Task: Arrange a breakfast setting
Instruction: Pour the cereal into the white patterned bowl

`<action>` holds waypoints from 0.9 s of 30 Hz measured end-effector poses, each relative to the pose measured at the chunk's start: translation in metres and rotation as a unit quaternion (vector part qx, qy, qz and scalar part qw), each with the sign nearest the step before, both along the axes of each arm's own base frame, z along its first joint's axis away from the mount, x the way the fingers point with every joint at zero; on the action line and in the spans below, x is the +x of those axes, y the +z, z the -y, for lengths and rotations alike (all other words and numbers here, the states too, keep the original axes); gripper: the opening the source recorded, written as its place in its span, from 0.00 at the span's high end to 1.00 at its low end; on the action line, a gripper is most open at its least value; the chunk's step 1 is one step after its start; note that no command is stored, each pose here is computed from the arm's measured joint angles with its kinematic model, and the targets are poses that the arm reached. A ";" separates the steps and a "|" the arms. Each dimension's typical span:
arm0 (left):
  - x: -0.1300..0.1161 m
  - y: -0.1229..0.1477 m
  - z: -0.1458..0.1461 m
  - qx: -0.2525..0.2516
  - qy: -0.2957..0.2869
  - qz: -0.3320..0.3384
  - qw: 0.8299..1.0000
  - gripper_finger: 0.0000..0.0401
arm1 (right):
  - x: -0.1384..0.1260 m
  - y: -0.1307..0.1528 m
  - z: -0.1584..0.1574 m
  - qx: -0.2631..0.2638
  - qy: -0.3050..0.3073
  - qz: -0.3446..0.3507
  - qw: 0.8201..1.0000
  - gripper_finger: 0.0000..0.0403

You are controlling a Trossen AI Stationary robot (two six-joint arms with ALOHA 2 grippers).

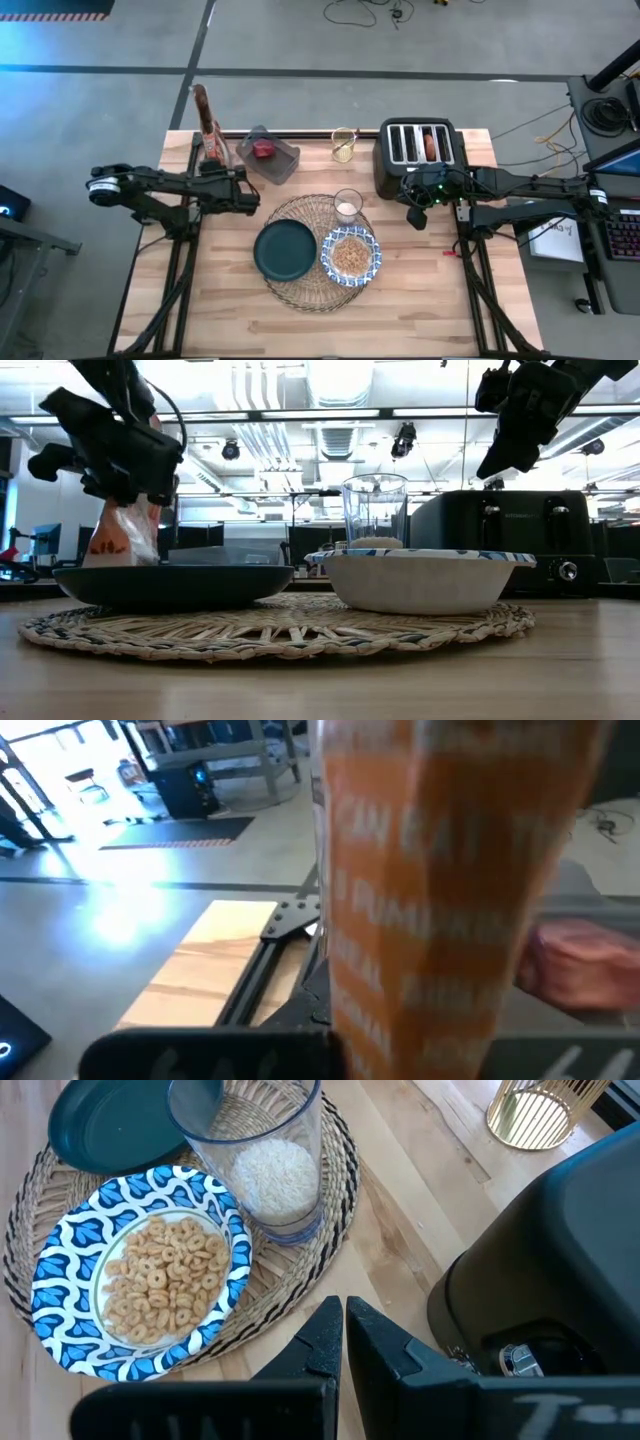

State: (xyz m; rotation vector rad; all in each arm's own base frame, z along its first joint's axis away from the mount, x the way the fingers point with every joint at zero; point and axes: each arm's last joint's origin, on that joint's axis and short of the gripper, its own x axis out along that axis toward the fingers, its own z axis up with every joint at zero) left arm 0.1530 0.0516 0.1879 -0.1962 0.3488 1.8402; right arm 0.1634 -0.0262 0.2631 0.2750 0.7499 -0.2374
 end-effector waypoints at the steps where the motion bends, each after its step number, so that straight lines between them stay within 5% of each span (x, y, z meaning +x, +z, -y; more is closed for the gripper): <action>1: 0.000 0.000 -0.002 0.004 0.003 -0.002 1.000 1.00 | 0.000 0.000 0.000 0.000 0.000 -0.001 1.000 0.98; 12: 0.005 -0.010 -0.006 -0.011 0.018 -0.021 1.000 0.98 | 0.000 0.000 0.000 0.000 0.000 0.000 1.000 0.98; 27: 0.008 -0.020 -0.002 -0.074 0.039 -0.026 0.996 0.76 | 0.000 0.000 0.000 0.000 0.000 0.000 1.000 0.98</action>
